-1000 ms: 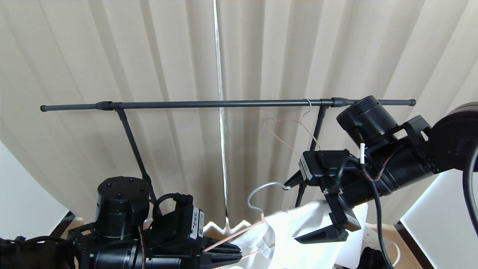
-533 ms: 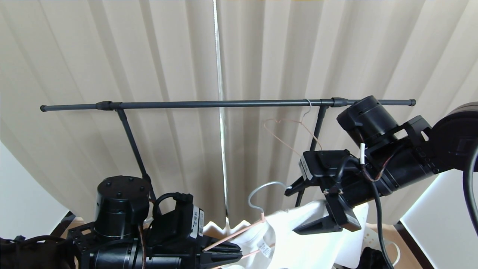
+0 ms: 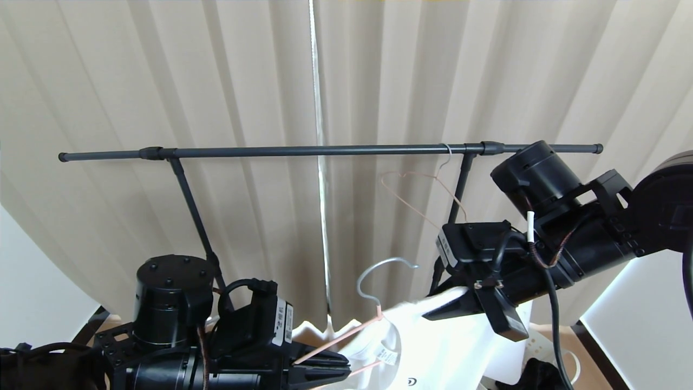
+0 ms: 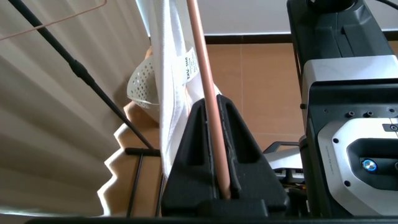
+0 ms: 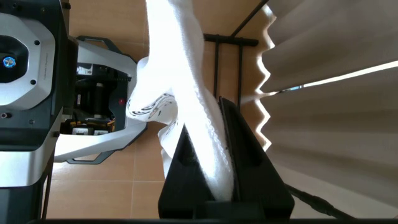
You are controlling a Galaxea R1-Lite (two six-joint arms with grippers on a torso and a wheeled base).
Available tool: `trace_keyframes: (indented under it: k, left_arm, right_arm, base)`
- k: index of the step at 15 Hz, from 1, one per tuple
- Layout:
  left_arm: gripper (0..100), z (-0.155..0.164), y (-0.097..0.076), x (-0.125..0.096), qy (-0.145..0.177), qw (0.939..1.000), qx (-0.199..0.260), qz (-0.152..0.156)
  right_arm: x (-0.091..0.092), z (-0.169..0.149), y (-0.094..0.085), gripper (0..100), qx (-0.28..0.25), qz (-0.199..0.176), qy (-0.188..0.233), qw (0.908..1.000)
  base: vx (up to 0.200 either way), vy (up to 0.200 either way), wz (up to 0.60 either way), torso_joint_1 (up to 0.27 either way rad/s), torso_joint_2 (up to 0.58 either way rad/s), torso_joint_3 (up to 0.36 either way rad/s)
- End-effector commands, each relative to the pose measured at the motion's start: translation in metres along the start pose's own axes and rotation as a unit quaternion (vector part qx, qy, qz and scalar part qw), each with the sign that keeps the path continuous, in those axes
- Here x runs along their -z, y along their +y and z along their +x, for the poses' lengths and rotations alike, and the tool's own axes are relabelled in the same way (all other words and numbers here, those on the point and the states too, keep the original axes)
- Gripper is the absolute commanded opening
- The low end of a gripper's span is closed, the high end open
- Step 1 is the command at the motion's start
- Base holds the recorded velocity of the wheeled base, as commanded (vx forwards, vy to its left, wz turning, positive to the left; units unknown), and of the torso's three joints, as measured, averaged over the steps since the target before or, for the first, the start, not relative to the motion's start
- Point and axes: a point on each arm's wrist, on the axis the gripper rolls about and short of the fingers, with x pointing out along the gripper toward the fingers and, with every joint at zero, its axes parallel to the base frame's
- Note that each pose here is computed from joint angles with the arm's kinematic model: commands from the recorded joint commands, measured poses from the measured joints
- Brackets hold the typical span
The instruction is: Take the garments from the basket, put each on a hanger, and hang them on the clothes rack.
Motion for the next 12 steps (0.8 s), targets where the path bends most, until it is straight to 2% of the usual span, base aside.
trace_keyframes:
  k: [1, 6, 7, 12]
  left_arm:
    - [0, -0.001, 0.0, 0.0, -0.001, 1.0, -0.001, 0.001]
    - [0, 0.0, 0.001, 0.0, -0.001, 1.0, -0.001, 0.001]
    - [100, 0.0, 0.001, 0.0, 0.0, 1.0, -0.001, 0.003]
    - [100, -0.003, 0.002, -0.001, -0.003, 1.0, -0.006, 0.002]
  right_arm:
    - [-0.001, -0.003, 0.001, 0, 0.003, -0.003, -0.003, 1.0]
    - [-0.002, -0.006, 0.003, 0, 0.006, -0.004, -0.005, 1.0]
    - [-0.003, -0.008, 0.004, 0, 0.007, -0.005, -0.006, 0.9999]
    - [-0.003, -0.02, 0.014, 0, 0.017, -0.01, -0.011, 0.9997]
  base:
    - [0.0, 0.0, 0.0, 0.0, 0.0, 0.0]
    - [0.0, 0.0, 0.0, 0.0, 0.0, 0.0]
    - [0.0, 0.0, 0.0, 0.0, 0.0, 0.0]
    - [0.0, 0.0, 0.0, 0.0, 0.0, 0.0]
